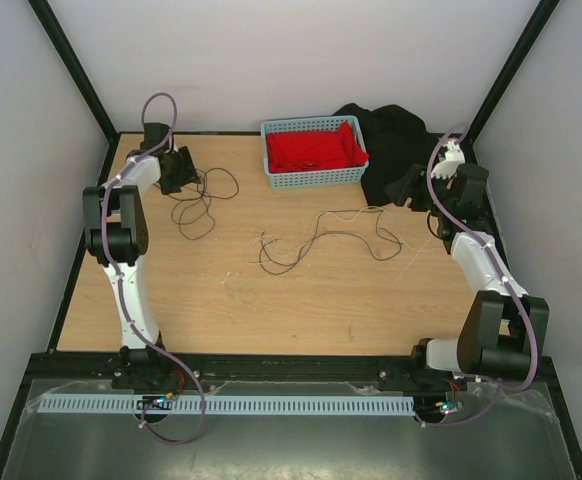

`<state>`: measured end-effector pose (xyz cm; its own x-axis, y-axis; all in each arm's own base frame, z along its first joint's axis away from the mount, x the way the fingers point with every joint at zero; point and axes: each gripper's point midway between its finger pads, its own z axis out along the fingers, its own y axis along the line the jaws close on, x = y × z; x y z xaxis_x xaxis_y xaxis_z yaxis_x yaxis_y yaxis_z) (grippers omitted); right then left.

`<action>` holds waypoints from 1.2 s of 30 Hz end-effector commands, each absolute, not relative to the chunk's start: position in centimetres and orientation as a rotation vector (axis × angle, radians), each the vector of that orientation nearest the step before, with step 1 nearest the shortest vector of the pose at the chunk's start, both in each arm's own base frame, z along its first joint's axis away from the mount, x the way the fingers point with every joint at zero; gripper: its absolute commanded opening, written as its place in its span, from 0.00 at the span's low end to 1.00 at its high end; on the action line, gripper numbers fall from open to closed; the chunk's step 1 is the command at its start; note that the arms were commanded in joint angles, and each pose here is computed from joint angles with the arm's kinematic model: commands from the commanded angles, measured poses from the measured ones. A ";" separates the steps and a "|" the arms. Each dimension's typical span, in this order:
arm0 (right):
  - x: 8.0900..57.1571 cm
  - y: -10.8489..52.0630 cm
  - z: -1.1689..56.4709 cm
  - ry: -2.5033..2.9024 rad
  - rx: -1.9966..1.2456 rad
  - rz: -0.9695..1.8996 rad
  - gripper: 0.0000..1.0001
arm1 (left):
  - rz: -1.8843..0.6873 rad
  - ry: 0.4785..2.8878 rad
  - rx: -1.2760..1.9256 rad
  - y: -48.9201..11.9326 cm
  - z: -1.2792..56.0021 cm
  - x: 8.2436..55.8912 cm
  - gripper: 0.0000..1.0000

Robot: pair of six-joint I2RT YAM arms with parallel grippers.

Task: Zip-tie the wires
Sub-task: Untie the cable at the center of the board.

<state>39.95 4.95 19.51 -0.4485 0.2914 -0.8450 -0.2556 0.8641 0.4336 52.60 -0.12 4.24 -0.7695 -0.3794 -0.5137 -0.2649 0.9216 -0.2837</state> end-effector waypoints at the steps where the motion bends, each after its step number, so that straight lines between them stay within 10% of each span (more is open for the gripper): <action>1: 40.7 5.3 21.4 1.885 -0.008 0.635 0.73 | -0.251 2.468 -0.469 0.2 4.5 53.8 0.61; 12: 40.6 5.5 22.0 1.867 -0.009 0.654 0.73 | -0.271 2.354 -0.342 0.0 10.3 54.5 0.00; 27: 37.3 13.7 29.8 1.580 -0.203 1.013 0.96 | -0.234 1.661 -0.028 -1.1 45.2 45.7 0.00; 36: 34.5 26.2 36.4 1.201 -0.442 1.128 0.99 | -0.541 1.458 0.092 -6.6 54.8 36.4 0.00</action>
<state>35.36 22.45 30.66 -0.2737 0.3593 -0.8922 -0.7487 0.5027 0.4321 38.57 -3.78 53.95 0.0669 -0.2190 -0.9734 0.2615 0.9454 -0.1947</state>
